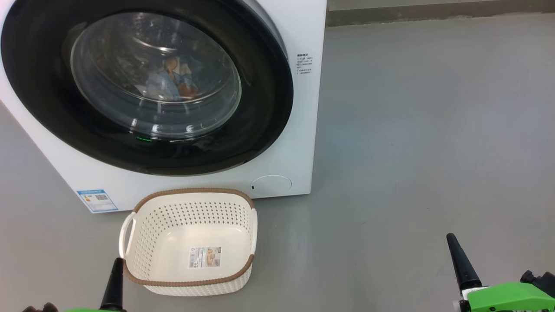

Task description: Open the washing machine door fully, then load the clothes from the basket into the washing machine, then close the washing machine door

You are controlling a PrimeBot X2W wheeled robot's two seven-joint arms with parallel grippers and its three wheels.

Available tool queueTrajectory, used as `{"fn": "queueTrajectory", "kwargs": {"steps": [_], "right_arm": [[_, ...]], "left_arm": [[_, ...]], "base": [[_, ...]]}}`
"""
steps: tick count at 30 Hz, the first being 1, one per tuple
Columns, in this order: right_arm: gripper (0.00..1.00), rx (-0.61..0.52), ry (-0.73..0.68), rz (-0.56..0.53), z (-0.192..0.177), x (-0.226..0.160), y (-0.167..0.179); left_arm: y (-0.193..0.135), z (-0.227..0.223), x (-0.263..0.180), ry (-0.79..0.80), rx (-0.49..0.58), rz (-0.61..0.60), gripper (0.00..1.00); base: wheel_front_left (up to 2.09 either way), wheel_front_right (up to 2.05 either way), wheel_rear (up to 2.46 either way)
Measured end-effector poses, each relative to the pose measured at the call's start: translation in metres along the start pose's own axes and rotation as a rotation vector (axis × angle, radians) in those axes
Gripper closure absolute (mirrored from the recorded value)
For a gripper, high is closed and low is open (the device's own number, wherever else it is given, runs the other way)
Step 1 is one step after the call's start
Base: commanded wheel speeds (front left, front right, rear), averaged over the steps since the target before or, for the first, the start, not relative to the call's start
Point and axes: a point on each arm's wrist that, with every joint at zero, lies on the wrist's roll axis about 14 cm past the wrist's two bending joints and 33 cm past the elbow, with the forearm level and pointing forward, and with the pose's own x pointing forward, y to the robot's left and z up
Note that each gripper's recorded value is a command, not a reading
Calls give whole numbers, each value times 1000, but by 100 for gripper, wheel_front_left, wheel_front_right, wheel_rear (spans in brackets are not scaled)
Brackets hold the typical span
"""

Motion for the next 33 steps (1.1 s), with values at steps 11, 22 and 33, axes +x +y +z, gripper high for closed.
{"fn": "queueTrajectory", "kwargs": {"steps": [11, 22, 33], "right_arm": [[100, 118, -2, 3, 2, 2, 0], [100, 237, -7, 17, 5, 6, 3], [100, 334, -13, 30, 8, 10, 6]], "left_arm": [[-6, 5, 5, -5, -124, -28, 100], [-13, 11, 9, -15, -254, -63, 100], [-19, 15, 12, -20, -364, -94, 100]], "base": [[0, 0, 0], [0, 0, 0], [0, 0, 0]]}}
